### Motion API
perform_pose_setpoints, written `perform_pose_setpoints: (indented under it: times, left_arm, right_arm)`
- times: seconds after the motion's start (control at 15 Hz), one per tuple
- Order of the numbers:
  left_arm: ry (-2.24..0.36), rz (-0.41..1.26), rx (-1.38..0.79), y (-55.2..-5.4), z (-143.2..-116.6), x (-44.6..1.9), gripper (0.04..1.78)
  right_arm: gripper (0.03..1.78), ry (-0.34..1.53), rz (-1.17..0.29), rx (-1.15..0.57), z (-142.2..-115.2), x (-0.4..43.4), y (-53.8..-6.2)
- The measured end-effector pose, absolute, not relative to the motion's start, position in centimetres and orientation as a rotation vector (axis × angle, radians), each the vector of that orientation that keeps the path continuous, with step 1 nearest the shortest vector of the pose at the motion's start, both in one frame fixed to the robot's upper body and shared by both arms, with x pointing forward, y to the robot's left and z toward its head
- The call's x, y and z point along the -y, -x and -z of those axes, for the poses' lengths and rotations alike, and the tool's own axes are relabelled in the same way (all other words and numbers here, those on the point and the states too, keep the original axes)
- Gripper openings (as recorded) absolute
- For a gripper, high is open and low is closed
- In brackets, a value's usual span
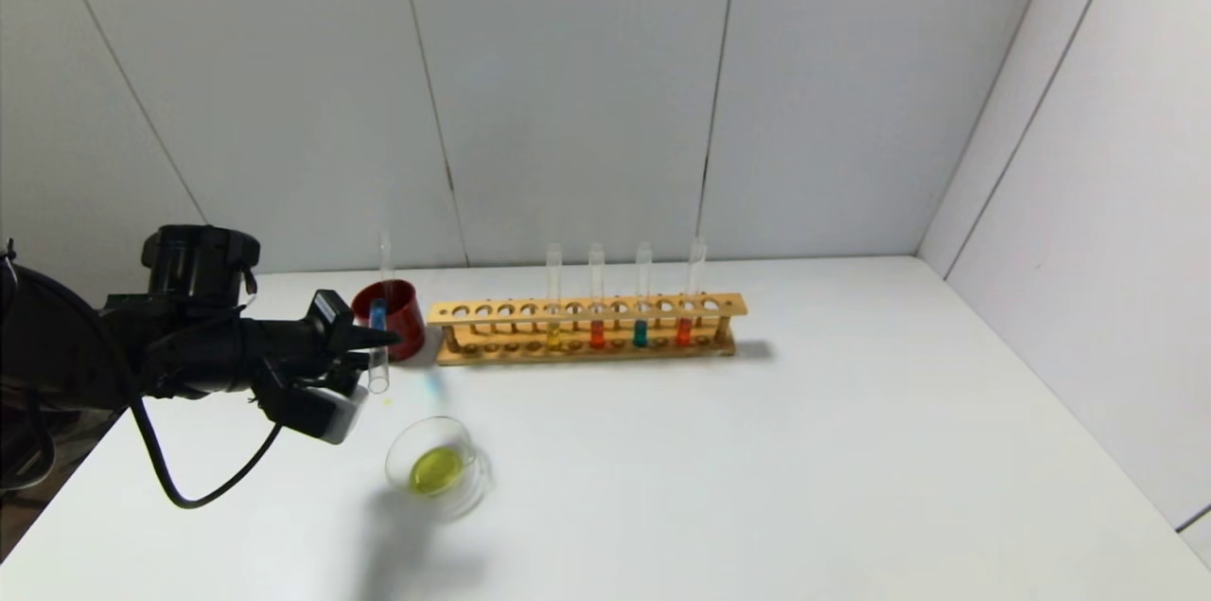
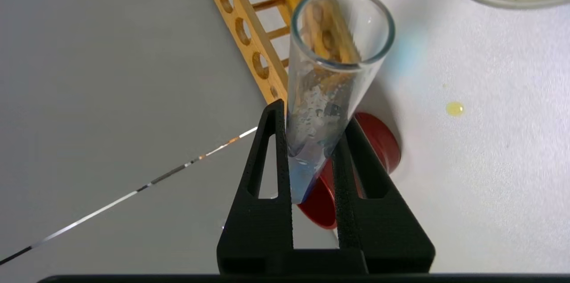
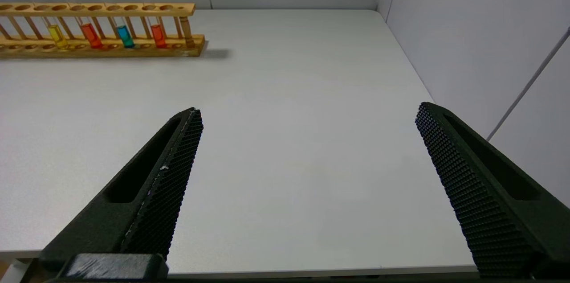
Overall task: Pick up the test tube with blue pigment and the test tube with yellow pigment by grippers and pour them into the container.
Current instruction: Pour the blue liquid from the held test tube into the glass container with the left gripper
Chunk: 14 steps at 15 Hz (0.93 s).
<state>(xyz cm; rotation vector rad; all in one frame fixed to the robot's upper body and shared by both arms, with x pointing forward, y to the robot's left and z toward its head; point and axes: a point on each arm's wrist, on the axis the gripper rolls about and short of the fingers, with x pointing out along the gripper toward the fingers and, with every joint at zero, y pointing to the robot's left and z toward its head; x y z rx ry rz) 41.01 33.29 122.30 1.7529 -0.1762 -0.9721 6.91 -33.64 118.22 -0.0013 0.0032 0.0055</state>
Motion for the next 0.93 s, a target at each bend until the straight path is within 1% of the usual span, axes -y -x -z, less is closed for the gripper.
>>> perform_pose_setpoints:
  times: [0.47,0.93]
  left_arm:
    - [-1.821,0.980,0.164,-41.3,-122.1,-31.7,0.31]
    - [-1.898,0.986,0.182,-41.0,-122.2,-31.6,0.31]
  right_arm:
    - [1.75,0.001,-0.005,-0.003,-118.2,33.6,-6.9]
    - [1.75,0.001,-0.006,-0.003,-118.2,33.6,-6.9]
